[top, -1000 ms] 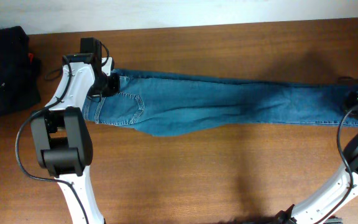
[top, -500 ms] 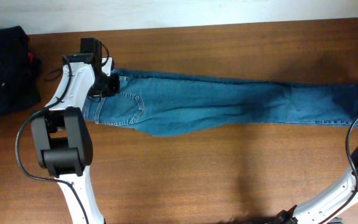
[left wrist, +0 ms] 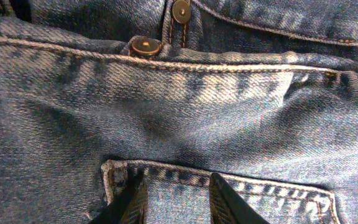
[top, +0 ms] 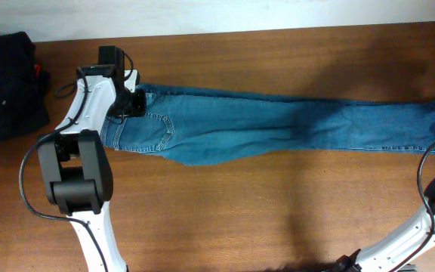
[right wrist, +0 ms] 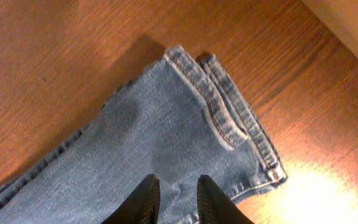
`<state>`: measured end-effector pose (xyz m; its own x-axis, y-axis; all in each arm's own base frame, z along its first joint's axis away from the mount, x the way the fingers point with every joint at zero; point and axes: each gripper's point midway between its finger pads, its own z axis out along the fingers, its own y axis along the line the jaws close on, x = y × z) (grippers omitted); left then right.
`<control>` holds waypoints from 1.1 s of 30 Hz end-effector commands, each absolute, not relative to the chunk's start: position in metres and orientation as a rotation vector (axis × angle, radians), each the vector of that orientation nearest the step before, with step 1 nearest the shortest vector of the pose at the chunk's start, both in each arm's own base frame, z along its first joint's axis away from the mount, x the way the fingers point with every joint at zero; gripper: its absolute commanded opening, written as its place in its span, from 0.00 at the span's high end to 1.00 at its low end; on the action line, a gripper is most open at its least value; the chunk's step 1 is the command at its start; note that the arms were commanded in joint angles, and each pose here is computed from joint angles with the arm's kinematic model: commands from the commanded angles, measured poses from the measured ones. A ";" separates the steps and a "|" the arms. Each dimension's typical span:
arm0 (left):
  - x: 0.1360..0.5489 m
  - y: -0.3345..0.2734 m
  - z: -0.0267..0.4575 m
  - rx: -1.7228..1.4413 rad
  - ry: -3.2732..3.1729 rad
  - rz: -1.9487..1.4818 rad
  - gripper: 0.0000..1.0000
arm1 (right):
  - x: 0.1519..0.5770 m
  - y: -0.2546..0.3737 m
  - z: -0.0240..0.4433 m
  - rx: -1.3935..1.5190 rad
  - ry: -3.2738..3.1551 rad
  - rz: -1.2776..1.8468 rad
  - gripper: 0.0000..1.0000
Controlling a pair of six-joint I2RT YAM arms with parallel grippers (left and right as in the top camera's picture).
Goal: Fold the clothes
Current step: 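Move the right gripper back to the leg hem end and grasp it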
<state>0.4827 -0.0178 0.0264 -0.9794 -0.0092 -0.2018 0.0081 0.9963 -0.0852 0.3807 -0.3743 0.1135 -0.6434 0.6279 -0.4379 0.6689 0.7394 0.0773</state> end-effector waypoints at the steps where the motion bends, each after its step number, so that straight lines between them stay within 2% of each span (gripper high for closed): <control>1: 0.481 -0.001 0.021 -0.021 2.950 -0.044 0.67 | 0.388 -0.373 0.092 0.957 2.532 -0.091 0.73; 5: 0.481 -0.001 0.021 -0.021 2.950 -0.043 0.67 | 0.388 -0.374 0.065 0.976 2.568 -0.070 0.68; 12: 0.481 -0.001 0.021 -0.021 2.950 -0.044 0.67 | 0.378 -0.373 0.008 1.010 2.678 -0.059 0.68; 15: 0.481 -0.001 0.021 -0.021 2.951 -0.043 0.67 | 0.375 -0.375 0.004 1.024 2.686 -0.074 0.68; 19: 0.481 -0.001 0.021 -0.021 2.950 -0.043 0.66 | 0.378 -0.377 0.018 1.013 2.663 -0.086 0.64; 24: 0.481 -0.001 0.021 -0.021 2.950 -0.043 0.46 | 0.382 -0.379 0.064 1.026 2.606 -0.091 0.57; 26: 0.481 -0.001 0.021 -0.021 2.950 -0.043 0.37 | 0.381 -0.382 0.086 1.038 2.580 -0.105 0.49; 28: 0.481 -0.001 0.021 -0.021 2.950 -0.044 0.32 | 0.373 -0.386 0.103 1.117 2.537 -0.118 0.46; 33: 0.481 -0.001 0.021 -0.021 2.950 -0.044 0.29 | 0.347 -0.392 0.116 1.217 2.523 -0.106 0.39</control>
